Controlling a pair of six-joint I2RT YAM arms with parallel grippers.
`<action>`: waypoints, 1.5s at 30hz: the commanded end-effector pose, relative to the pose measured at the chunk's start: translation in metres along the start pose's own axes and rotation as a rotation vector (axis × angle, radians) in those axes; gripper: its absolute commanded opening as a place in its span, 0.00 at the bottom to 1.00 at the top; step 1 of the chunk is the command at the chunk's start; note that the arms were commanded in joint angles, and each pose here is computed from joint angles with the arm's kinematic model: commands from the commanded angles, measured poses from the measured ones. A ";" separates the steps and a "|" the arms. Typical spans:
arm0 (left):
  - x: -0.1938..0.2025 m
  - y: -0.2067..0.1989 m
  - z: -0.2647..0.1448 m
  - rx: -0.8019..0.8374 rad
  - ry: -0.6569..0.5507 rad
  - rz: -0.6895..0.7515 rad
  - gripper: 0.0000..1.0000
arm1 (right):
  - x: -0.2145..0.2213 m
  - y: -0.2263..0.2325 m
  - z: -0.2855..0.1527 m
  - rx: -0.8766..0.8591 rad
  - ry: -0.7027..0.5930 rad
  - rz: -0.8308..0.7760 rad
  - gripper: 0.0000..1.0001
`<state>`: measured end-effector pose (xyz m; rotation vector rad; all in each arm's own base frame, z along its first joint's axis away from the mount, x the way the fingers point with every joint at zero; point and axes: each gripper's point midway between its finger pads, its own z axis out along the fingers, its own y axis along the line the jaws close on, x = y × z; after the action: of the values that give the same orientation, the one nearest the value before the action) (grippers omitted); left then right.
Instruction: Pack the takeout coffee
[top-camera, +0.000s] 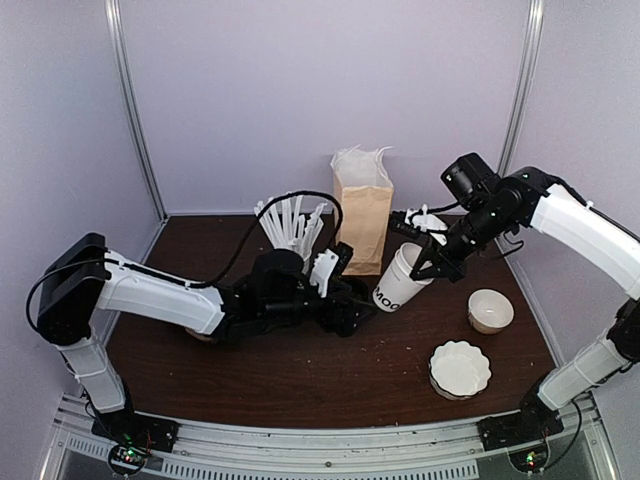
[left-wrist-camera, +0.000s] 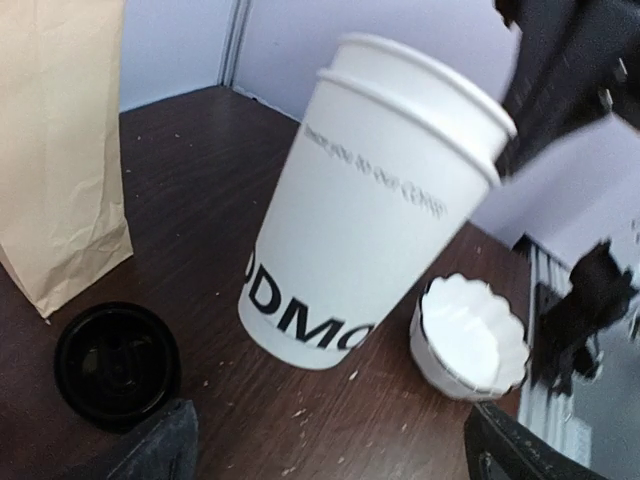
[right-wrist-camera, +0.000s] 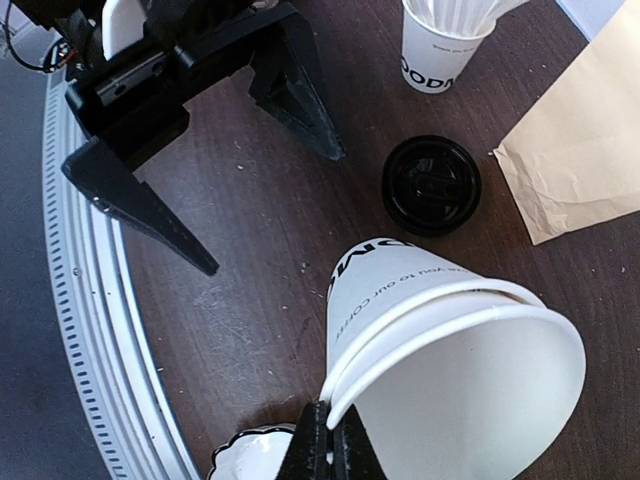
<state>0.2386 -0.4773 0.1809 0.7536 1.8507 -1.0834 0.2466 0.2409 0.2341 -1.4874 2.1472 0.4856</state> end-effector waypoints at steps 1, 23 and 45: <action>0.003 -0.007 -0.028 0.000 -0.043 0.462 0.98 | -0.008 0.028 -0.023 -0.149 -0.074 0.027 0.00; 0.014 -0.033 0.006 0.145 -0.114 0.488 0.98 | -0.019 0.047 -0.031 -0.274 -0.147 0.047 0.00; 0.021 -0.021 0.025 0.083 -0.068 0.439 0.77 | -0.017 0.049 -0.031 -0.277 -0.145 0.038 0.00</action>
<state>0.2176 -0.5002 0.1528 1.1260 1.5149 -0.8789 0.2033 0.2558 0.2621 -1.5045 2.0910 0.9104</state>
